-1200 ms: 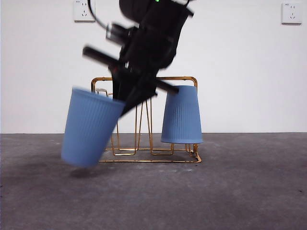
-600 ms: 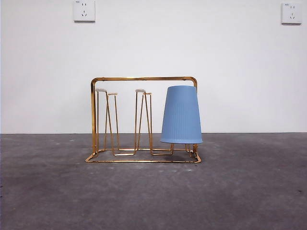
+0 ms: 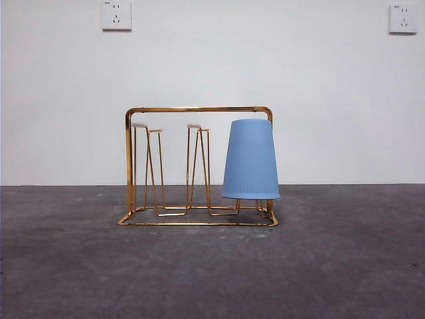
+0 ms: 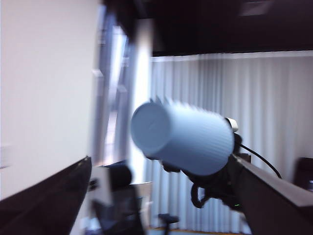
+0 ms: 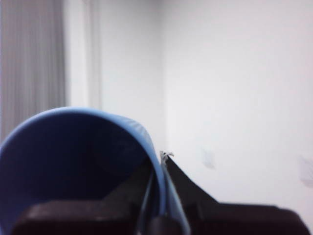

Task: Pick up cup 1,put cup 1 in the cup rack,pick up cup 2,put cup 2 in the cup rack

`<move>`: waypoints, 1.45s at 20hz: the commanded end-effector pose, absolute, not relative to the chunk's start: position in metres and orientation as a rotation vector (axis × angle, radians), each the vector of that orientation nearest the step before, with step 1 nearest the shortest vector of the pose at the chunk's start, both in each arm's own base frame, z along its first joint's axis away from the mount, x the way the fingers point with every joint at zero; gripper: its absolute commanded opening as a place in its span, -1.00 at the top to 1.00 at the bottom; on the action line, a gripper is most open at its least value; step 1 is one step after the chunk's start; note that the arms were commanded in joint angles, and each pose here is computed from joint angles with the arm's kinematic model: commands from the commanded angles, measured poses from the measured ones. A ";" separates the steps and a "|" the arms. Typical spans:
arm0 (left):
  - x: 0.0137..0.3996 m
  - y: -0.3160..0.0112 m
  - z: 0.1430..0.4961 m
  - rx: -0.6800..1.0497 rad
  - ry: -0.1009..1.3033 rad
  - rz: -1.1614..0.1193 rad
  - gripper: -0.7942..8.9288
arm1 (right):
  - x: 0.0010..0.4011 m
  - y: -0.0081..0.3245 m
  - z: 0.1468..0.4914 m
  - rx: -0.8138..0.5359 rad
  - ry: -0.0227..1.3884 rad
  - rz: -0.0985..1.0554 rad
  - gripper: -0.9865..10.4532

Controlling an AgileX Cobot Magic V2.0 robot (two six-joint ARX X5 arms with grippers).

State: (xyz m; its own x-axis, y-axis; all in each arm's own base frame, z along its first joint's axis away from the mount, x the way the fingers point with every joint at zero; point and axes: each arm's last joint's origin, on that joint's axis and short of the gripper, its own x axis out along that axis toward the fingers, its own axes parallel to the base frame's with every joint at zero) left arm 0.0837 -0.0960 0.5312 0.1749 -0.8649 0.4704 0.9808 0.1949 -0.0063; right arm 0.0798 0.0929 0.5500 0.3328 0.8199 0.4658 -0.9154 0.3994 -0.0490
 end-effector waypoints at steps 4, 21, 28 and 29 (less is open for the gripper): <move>0.110 -0.124 0.533 -0.467 -0.385 -1.526 -0.15 | 0.085 0.102 0.551 0.234 -0.503 1.241 0.85; 0.142 -0.154 0.528 -0.605 -0.448 -1.687 -0.15 | 0.107 0.123 0.546 0.228 -0.481 1.245 0.85; 0.142 -0.154 0.528 -0.617 -0.444 -1.696 -0.13 | 0.124 0.141 0.540 0.220 -0.468 1.264 0.85; 0.142 -0.154 0.528 -0.616 -0.444 -1.695 -0.12 | 0.124 0.141 0.540 0.222 -0.475 1.263 0.85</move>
State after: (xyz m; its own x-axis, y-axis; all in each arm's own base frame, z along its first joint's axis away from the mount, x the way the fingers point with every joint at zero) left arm 0.1424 -0.1540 0.5288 -0.1286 -0.7730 0.6212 0.9802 -0.1944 -0.0389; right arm 0.1235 0.1409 0.5399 0.2196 0.8669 0.4475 -0.9499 0.2946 -0.1045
